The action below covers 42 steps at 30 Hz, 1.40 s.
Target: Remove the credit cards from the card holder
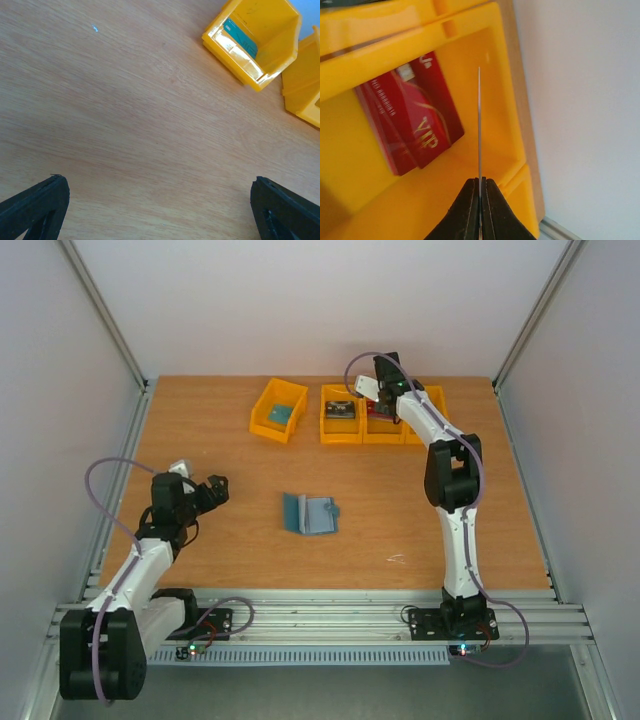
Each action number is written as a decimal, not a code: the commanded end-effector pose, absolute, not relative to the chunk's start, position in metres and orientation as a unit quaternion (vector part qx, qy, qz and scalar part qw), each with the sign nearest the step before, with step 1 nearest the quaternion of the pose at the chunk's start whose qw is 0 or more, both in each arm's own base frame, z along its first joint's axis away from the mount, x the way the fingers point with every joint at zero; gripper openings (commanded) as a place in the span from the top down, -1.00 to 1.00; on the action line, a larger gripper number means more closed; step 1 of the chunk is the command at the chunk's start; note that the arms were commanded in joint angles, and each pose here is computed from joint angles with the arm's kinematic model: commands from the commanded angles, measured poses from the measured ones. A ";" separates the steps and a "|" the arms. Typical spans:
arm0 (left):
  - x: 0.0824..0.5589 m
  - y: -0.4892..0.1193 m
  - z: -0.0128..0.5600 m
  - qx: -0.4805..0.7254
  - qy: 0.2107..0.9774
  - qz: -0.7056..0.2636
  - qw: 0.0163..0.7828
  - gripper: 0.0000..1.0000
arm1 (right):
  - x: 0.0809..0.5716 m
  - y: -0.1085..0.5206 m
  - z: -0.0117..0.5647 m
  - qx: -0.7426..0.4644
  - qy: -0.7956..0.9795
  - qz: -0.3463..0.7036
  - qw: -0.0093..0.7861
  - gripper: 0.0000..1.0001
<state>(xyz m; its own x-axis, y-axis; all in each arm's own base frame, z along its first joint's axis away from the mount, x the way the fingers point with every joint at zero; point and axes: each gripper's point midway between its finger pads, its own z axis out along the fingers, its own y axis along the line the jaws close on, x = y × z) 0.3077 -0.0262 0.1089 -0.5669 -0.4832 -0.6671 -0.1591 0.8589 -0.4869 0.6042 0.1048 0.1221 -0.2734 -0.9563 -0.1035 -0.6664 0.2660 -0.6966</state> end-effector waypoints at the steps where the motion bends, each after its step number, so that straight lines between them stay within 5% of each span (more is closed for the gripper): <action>1: 0.324 -0.021 0.129 -0.180 0.847 -0.186 0.464 -0.99 | 0.626 0.103 0.117 -0.553 0.725 -0.310 0.270 0.98; 17: 0.326 -0.014 0.119 -0.194 0.853 -0.168 0.454 -0.99 | 0.635 0.106 0.084 -0.584 0.695 -0.329 0.261 0.95; 25: 0.326 -0.014 0.119 -0.194 0.854 -0.168 0.453 -0.99 | 0.634 0.110 0.073 -0.579 0.707 -0.309 0.264 0.74; 32: 0.326 -0.014 0.120 -0.193 0.853 -0.168 0.454 -0.99 | 0.630 0.105 0.078 -0.583 0.705 -0.314 0.252 0.34; 37: 0.325 -0.014 0.121 -0.192 0.852 -0.170 0.457 -0.99 | 0.625 0.106 0.091 -0.585 0.707 -0.308 0.250 -0.29; 42: 0.324 -0.017 0.125 -0.183 0.849 -0.176 0.463 -0.99 | 0.626 0.106 0.109 -0.579 0.706 -0.315 0.261 -0.50</action>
<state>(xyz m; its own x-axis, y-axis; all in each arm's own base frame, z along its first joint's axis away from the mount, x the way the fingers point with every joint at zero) 0.3118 -0.0184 0.0985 -0.5708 -0.4833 -0.6637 -0.1987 0.8657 -0.4595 0.6230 0.1046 0.0686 -0.1896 -0.9817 0.0185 -0.6948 0.1208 -0.7090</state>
